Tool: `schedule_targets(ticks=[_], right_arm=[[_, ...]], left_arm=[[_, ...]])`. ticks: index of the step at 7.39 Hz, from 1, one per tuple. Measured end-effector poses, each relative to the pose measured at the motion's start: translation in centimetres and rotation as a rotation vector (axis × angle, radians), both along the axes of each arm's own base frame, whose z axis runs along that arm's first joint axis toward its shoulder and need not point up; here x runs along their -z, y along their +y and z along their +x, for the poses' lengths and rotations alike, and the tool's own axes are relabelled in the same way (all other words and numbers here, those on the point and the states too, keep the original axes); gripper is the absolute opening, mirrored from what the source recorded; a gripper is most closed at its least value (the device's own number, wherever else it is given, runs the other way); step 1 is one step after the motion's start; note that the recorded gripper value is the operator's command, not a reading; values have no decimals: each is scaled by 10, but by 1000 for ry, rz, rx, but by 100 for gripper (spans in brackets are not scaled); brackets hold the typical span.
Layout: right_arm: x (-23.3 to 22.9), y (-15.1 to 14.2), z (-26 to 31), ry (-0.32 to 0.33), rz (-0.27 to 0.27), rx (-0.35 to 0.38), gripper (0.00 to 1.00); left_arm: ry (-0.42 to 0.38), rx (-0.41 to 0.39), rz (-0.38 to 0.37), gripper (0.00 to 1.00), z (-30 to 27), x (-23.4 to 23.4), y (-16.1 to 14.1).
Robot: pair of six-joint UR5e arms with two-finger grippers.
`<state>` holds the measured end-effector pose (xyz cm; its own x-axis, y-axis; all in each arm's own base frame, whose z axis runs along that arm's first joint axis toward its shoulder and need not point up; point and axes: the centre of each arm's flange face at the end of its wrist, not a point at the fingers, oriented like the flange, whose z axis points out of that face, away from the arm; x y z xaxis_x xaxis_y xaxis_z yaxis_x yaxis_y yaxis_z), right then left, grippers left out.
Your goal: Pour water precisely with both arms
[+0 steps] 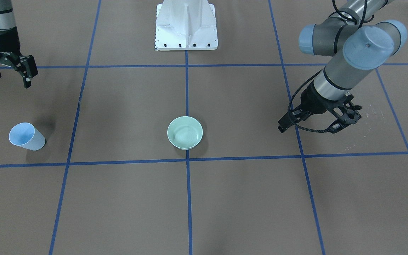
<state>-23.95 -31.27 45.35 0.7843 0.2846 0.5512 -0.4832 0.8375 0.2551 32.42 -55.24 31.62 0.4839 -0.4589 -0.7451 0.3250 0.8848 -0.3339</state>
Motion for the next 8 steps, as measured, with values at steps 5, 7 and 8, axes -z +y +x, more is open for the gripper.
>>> schedule_targets(ticks=[5, 7, 8], right_arm=[[-77, 1, -65, 43, 224, -127, 100], [-94, -9, -77, 85, 303, -160, 100], [-105, -11, -79, 81, 343, -154, 100]], left_arm=[[3, -5, 0, 100, 2, 3, 0], [1, -4, -2, 100, 1, 1, 1], [-1, -4, -4, 100, 1, -1, 1]])
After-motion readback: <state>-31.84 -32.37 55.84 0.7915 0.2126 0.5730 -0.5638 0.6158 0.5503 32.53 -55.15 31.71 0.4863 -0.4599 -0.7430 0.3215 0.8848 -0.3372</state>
